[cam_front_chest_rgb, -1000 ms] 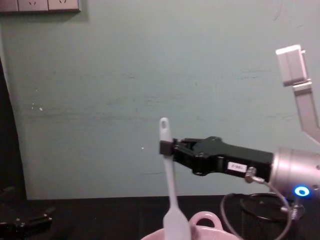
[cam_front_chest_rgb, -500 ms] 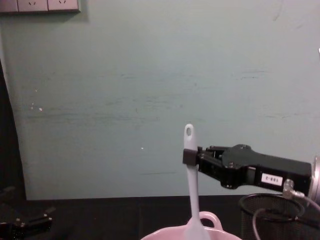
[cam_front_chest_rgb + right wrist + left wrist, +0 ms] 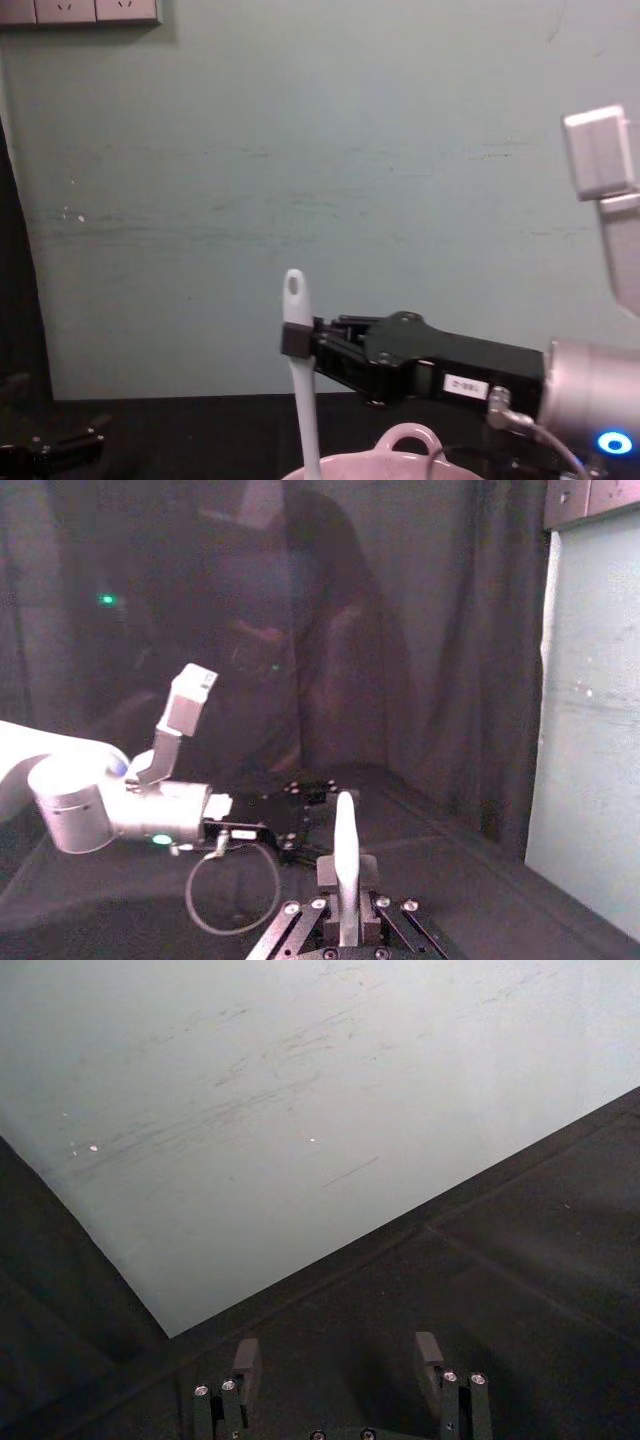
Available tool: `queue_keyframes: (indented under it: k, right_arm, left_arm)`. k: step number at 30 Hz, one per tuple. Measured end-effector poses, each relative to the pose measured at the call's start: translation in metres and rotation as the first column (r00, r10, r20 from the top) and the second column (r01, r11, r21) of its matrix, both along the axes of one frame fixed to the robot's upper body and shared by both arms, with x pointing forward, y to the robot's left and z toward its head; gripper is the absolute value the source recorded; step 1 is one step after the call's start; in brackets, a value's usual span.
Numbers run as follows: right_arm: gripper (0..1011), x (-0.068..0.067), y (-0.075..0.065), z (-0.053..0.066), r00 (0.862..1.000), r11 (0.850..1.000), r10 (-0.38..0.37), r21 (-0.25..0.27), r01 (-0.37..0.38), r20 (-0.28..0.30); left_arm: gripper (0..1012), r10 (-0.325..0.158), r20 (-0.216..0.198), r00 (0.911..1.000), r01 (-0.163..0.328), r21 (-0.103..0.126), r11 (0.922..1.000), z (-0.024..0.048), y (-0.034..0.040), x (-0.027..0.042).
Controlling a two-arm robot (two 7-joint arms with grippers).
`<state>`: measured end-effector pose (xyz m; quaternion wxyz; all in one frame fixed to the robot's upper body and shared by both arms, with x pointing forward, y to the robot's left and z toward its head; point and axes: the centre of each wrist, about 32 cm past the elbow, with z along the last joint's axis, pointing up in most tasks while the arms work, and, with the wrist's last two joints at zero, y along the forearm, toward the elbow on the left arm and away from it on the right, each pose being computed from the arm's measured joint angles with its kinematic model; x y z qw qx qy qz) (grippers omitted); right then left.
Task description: Use the one hand to pick up the spoon and stir the clear water in the bowl.
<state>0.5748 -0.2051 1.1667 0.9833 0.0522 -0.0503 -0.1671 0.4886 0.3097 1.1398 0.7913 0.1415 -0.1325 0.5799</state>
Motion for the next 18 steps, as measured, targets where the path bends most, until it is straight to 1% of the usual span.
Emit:
queue_keyframes:
  k: [1,4,5,7,8,11,13,16,18]
  right_arm:
    - [112,0.005,0.003,-0.001,1.0,1.0,-0.003,0.001,0.003,0.004]
    - [112,0.012,0.006,-0.001,1.0,1.0,-0.012,0.001,0.012,0.013]
    - [112,0.016,0.007,0.0,0.999,1.0,-0.025,-0.005,0.025,0.024]
    - [112,0.019,0.005,0.002,0.997,0.998,-0.057,-0.02,0.058,0.047]
    - [112,0.019,0.005,0.002,0.997,0.998,-0.057,-0.02,0.058,0.047]
    - [112,0.022,-0.003,0.005,0.992,0.993,-0.106,-0.038,0.109,0.068]
    - [112,0.021,-0.008,0.006,0.99,0.991,-0.123,-0.041,0.126,0.074]
    - [112,0.017,-0.019,0.006,0.985,0.987,-0.153,-0.045,0.156,0.077]
    - [112,0.012,-0.027,0.007,0.982,0.984,-0.17,-0.048,0.174,0.077]
  left_arm:
    - [1005,0.0,0.0,1.0,0.0,0.0,1.0,0.0,0.0,0.0]
    - [1005,0.0,0.0,1.0,0.0,0.0,1.0,0.0,0.0,0.0]
    - [1005,0.0,0.0,1.0,0.0,0.0,1.0,0.0,0.0,0.0]
    - [1005,0.0,0.0,1.0,0.0,0.0,1.0,0.0,0.0,0.0]
    - [1005,0.0,0.0,1.0,0.0,0.0,1.0,0.0,0.0,0.0]
    - [1005,0.0,0.0,1.0,0.0,0.0,1.0,0.0,0.0,0.0]
    - [1005,0.0,0.0,1.0,0.0,0.0,1.0,0.0,0.0,0.0]
    - [1005,0.0,0.0,1.0,0.0,0.0,1.0,0.0,0.0,0.0]
    - [1005,0.0,0.0,1.0,0.0,0.0,1.0,0.0,0.0,0.0]
